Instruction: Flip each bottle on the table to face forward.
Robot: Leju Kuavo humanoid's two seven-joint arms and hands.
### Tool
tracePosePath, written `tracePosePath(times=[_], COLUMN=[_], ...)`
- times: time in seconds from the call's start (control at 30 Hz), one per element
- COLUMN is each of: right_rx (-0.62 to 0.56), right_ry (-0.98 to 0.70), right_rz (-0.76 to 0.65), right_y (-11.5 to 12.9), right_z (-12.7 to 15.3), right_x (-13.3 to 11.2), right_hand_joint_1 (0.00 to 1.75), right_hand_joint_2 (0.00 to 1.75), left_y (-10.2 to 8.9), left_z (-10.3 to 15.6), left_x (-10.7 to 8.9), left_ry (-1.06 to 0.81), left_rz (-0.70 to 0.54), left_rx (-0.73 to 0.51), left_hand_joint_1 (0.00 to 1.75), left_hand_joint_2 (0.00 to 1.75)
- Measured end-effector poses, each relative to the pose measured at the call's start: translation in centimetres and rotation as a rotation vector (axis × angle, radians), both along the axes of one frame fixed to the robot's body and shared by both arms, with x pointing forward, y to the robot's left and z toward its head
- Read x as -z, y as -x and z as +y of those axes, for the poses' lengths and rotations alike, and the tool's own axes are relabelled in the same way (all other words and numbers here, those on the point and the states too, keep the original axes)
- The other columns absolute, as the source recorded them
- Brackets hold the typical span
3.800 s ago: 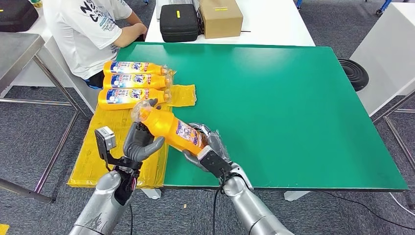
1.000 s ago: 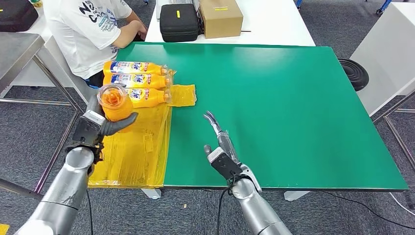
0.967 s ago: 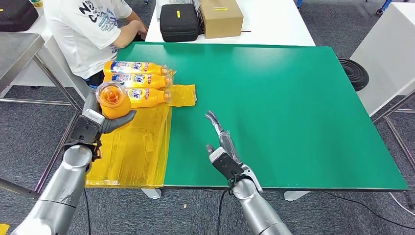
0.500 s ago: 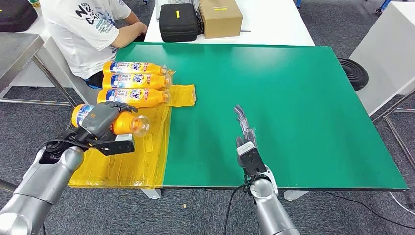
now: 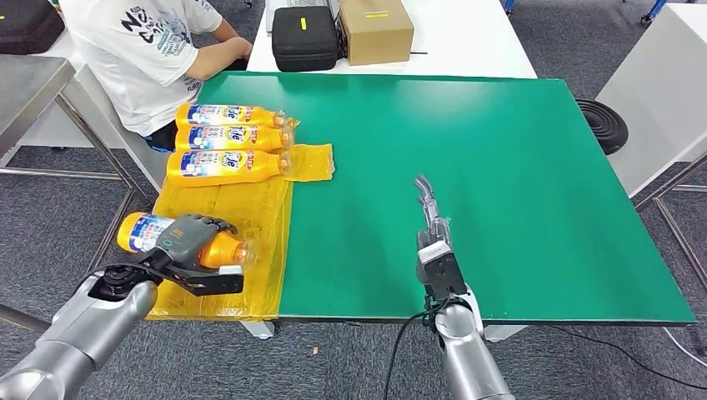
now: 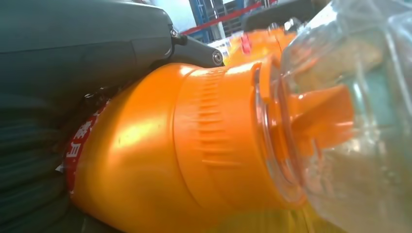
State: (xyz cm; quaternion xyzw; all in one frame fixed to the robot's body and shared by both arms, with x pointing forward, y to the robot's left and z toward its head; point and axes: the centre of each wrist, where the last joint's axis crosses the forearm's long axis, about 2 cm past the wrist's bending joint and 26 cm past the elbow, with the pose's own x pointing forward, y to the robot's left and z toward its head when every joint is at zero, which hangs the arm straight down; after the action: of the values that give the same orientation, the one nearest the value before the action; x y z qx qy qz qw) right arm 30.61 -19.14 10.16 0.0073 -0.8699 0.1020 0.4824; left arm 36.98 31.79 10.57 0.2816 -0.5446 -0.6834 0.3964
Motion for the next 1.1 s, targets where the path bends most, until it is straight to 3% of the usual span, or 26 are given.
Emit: tracePosePath(times=[0.33,0.5,0.53,0.63,0.8,0.97,1.1], right_rx=[0.017,0.02,0.021,0.024,0.031,0.034,0.037], right_ry=[0.007,0.01,0.01,0.009,0.003,-0.002,-0.004], right_rz=[0.02,0.02,0.02,0.021,0.023,0.024,0.024], right_y=[0.5,0.5,0.5,0.5,0.5,0.5,0.5], right_z=[-0.3,-0.3,-0.3,-0.4,-0.4,-0.5,-0.5], right_x=[0.3,0.4,0.4,0.4,0.4,0.5,0.5], right_hand_joint_1=[0.0,0.0,0.0,0.0,0.0,0.0,0.0], right_hand_joint_2=[0.0,0.0,0.0,0.0,0.0,0.0,0.0], left_y=[-0.1,-0.7,-0.9,-1.4,-2.1,-2.7,-2.8], left_z=[-3.3,-4.0,-4.1,-4.1,-3.9,-3.6,-3.5], left_x=[0.7,0.4,0.3,0.0,-0.4,-0.7,-0.5], left_ry=[-0.01,-0.039,-0.047,-0.069,-0.103,-0.112,-0.103], left_rz=[0.026,0.062,0.075,0.107,0.154,0.192,0.212], left_rx=[0.024,0.044,0.05,0.065,0.086,0.108,0.116], left_hand_joint_1=[1.75,1.58,1.48,0.9,0.21,0.03,0.0], left_hand_joint_2=[1.75,1.75,1.75,1.75,1.75,1.75,1.75])
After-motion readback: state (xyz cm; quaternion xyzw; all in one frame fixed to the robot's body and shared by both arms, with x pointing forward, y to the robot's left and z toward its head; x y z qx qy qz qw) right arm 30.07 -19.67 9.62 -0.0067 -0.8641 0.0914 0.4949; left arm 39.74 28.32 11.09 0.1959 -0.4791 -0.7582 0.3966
